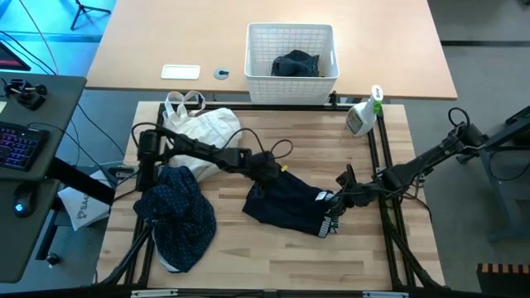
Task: Fold Laundry from Bin
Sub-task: Fold the black boxer short
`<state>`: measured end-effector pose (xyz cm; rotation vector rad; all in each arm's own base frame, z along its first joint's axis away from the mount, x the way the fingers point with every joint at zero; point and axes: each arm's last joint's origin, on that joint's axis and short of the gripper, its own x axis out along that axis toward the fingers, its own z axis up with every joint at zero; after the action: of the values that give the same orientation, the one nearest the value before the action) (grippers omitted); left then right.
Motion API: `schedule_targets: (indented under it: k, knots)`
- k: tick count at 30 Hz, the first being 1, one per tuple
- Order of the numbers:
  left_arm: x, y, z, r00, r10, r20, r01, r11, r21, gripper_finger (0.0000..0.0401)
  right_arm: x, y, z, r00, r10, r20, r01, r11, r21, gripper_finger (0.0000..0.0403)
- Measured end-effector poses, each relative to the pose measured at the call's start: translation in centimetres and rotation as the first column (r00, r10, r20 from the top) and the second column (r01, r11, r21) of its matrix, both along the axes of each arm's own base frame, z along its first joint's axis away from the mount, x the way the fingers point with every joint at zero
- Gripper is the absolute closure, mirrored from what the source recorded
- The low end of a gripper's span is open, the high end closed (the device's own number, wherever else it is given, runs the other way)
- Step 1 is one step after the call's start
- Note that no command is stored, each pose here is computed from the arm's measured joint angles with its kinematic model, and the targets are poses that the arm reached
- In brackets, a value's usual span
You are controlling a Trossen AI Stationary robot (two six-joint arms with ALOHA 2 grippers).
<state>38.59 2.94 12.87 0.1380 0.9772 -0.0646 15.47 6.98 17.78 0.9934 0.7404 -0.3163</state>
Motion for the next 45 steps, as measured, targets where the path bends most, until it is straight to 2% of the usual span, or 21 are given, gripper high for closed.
schedule_targets:
  k: [2, 4, 9, 13, 17, 21, 25, 28, 32, 36, 39, 45]
  knots:
    - [0.0, -0.3, 0.3, 1.0, 0.005, 0.01, -0.005, 1.0, -0.002, 0.0391, 0.0, 0.0, 0.0, 1.0, 0.017, 0.0, -0.017, 1.0, -0.008, 0.04]
    - [-0.2, -0.6, 0.9, 0.999, 0.04, 0.0, -0.04, 0.999, 0.002, 0.0395, 0.1, 0.1, 0.1, 0.999, 0.053, 0.007, -0.053, 0.999, 0.0, 0.04]
    - [-1.4, -1.8, 4.7, 0.996, 0.082, 0.045, -0.085, 0.995, 0.061, 0.04, 0.3, 0.7, 1.0, 0.985, 0.169, 0.04, -0.171, 0.983, 0.06, 0.04]
    - [-1.4, -1.9, 6.4, 0.985, 0.119, 0.126, -0.12, 0.993, -0.005, 0.0398, 0.5, 0.7, 1.7, 0.975, 0.211, 0.071, -0.213, 0.977, 0.019, 0.04]
    - [-1.0, 0.0, 5.3, 0.977, 0.185, 0.109, -0.172, 0.978, -0.118, 0.0372, 0.5, 0.6, 1.8, 0.976, 0.203, 0.074, -0.201, 0.979, -0.024, 0.04]
    - [-0.7, 1.4, 3.2, 0.971, 0.234, 0.044, -0.219, 0.951, -0.217, 0.0319, 0.5, 0.5, 1.7, 0.979, 0.189, 0.075, -0.186, 0.982, -0.042, 0.04]
    - [0.1, 1.8, 1.3, 0.972, 0.229, 0.044, -0.213, 0.949, -0.232, 0.0274, 0.5, 0.5, 1.7, 0.979, 0.19, 0.073, -0.187, 0.981, -0.043, 0.04]
    - [0.5, 1.6, 0.2, 0.981, 0.187, 0.052, -0.173, 0.963, -0.205, 0.0265, 0.5, 0.5, 1.7, 0.98, 0.188, 0.072, -0.185, 0.982, -0.041, 0.04]
    - [0.6, 1.0, -1.0, 0.989, 0.143, 0.026, -0.136, 0.975, -0.177, 0.0286, 0.5, 0.5, 1.7, 0.981, 0.182, 0.072, -0.18, 0.983, -0.035, 0.04]
    - [0.7, 0.2, -0.9, 0.991, 0.127, 0.03, -0.122, 0.982, -0.146, 0.0341, 0.5, 0.5, 1.7, 0.98, 0.183, 0.073, -0.181, 0.983, -0.034, 0.04]
    - [0.4, -0.7, 0.5, 0.991, 0.127, 0.049, -0.121, 0.987, -0.11, 0.0388, 0.5, 0.6, 1.7, 0.979, 0.192, 0.071, -0.191, 0.981, -0.026, 0.04]
    - [-0.8, -2.7, 4.8, 0.986, 0.132, 0.103, -0.132, 0.991, -0.009, 0.0392, 0.5, 0.7, 1.8, 0.972, 0.222, 0.08, -0.224, 0.975, 0.005, 0.04]
